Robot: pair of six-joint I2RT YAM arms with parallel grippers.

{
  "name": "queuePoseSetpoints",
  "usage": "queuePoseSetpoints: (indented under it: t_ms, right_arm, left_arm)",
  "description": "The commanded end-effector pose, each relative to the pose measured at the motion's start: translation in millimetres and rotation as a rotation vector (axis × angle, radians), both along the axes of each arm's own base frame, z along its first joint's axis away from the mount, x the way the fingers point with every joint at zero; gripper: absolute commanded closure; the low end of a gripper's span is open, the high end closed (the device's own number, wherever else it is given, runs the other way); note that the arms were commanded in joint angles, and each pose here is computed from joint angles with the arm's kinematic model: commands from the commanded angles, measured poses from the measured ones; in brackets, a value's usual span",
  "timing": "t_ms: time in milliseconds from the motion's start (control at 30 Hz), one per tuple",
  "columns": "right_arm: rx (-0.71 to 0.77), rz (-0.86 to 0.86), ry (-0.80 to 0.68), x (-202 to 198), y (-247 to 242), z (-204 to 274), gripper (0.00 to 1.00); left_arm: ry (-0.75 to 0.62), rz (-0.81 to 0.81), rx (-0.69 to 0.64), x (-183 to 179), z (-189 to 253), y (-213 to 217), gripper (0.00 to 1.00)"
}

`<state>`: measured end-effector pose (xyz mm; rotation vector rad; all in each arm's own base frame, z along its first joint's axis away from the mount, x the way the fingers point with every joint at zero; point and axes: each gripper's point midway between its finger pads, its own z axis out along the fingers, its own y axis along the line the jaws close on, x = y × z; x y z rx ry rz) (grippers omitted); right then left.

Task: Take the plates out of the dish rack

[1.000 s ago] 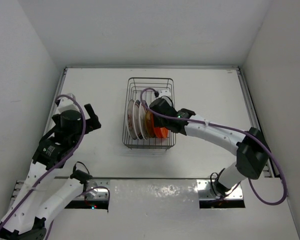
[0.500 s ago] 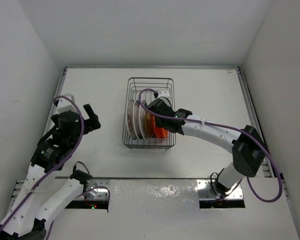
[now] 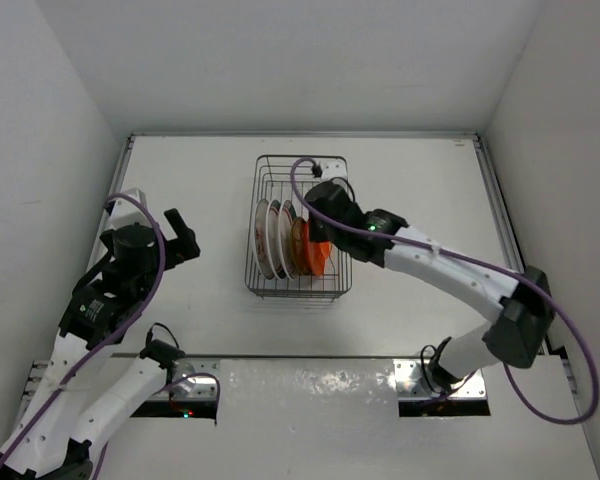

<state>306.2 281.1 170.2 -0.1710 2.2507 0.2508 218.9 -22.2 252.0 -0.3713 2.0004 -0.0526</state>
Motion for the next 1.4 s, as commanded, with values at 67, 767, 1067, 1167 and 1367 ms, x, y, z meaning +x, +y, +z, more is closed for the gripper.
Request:
queuePoseSetpoints:
  t_ms: [67, 767, 1067, 1167, 1367]
  right_arm:
    - [0.161, -0.063, -0.291, 1.7, -35.6, 150.9, 1.0]
    - [-0.416, -0.235, 0.155, 199.6, -194.8, -43.0, 1.0]
    - [-0.333, -0.253, 0.19, 202.1, -187.6, -57.1, 0.34]
    - [-0.2, -0.221, 0.117, 187.8, -165.2, -14.9, 0.26]
    - [0.161, -0.002, 0.029, 103.9, -64.7, 32.0, 0.23]
  left_arm:
    - [-0.056, 0.003, -0.01, 2.8, 11.2, 0.4, 0.0]
    - [-0.175, 0.033, -0.08, -0.3, 19.7, 3.7, 0.0]
    - [-0.204, 0.035, -0.094, -3.0, 24.0, 5.0, 0.0]
    - [-0.207, 0.036, -0.097, -3.5, 24.6, 5.1, 0.0]
    - [-0.205, 0.052, -0.095, -3.1, 23.1, 7.6, 0.0]
